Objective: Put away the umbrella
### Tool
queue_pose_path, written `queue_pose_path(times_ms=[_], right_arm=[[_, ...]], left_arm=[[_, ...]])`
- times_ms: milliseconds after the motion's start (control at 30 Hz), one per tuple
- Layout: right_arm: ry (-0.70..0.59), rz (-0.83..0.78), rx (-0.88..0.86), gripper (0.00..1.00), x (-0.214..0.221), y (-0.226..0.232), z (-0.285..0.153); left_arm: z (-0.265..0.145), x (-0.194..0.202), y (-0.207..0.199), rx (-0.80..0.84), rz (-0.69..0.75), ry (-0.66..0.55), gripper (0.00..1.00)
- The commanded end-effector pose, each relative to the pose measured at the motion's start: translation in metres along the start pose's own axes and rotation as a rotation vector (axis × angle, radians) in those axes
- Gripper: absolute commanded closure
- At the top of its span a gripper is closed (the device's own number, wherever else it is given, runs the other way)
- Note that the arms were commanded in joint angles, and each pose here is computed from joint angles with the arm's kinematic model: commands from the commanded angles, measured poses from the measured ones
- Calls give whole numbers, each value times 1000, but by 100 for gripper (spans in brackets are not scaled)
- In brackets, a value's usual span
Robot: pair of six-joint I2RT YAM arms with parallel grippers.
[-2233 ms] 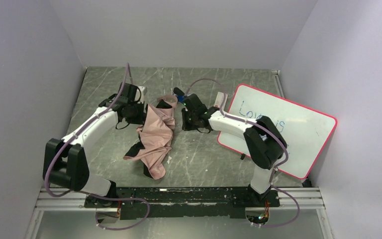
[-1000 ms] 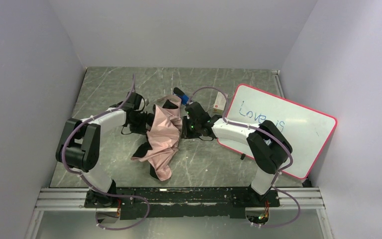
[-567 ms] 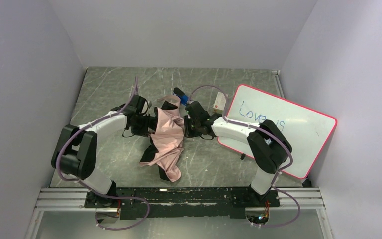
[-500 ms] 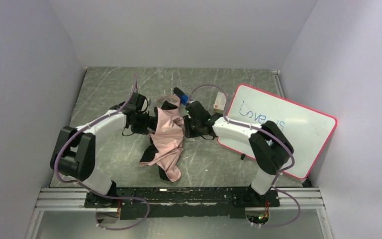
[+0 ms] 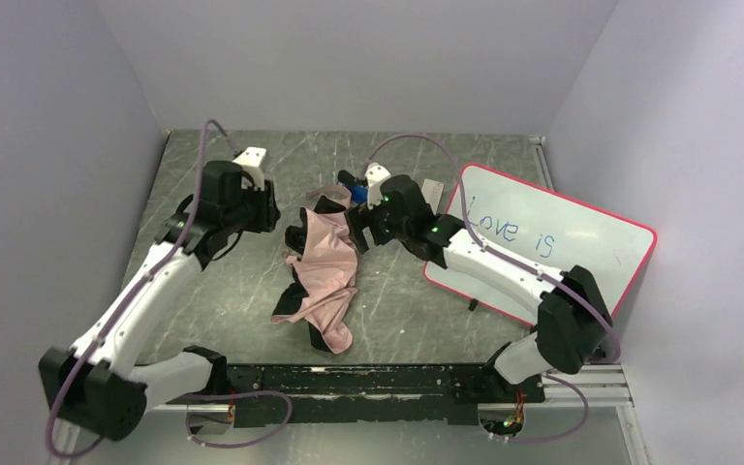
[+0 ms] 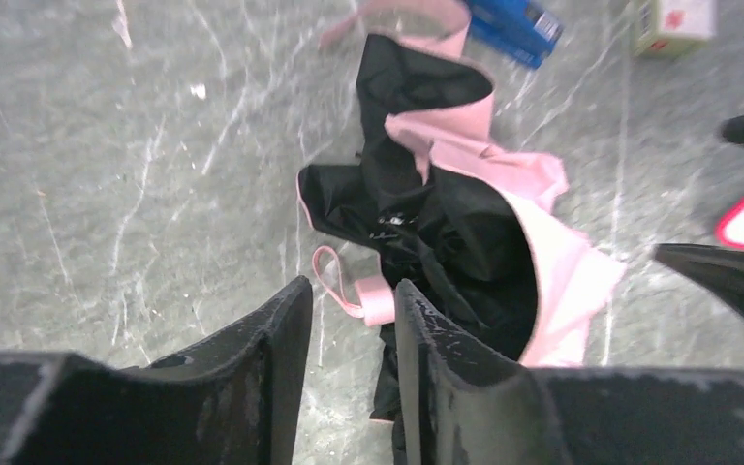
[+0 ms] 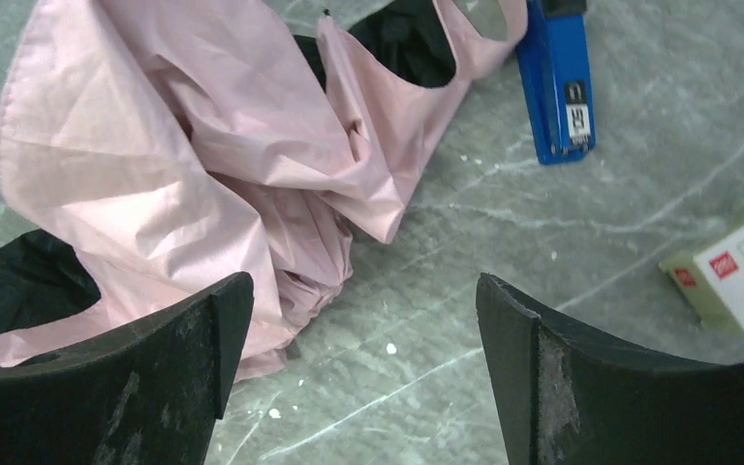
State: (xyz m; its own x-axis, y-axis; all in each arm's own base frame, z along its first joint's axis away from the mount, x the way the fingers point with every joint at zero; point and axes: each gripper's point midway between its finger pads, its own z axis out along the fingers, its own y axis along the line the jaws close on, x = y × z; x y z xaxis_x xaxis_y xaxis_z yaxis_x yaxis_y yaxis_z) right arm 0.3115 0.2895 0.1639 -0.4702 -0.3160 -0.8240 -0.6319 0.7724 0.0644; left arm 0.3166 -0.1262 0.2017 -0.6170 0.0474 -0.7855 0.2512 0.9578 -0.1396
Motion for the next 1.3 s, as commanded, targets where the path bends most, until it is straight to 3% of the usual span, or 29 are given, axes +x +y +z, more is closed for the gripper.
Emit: queue_pose_path(times_ms=[0,133,367,767,1267], right_arm=[[-103,-145,-95,11,-28,12,9],[-157,-224,-167,6,-33,23,17],[-177,-316,-279,4,-45,40,23],[-91,-503,-478,5,1,60,58],[101,-486,-599,6,97,71,70]], left_arm=[[-28,-19,-12,67,39,-131,55],[-43,-15,-16,99,54,-155,47],[-64,-13,-9,71,36,-218,15],[-72,-7,-4,49,39,-201,15],[-67,-5,-3,41,37,-191,17]])
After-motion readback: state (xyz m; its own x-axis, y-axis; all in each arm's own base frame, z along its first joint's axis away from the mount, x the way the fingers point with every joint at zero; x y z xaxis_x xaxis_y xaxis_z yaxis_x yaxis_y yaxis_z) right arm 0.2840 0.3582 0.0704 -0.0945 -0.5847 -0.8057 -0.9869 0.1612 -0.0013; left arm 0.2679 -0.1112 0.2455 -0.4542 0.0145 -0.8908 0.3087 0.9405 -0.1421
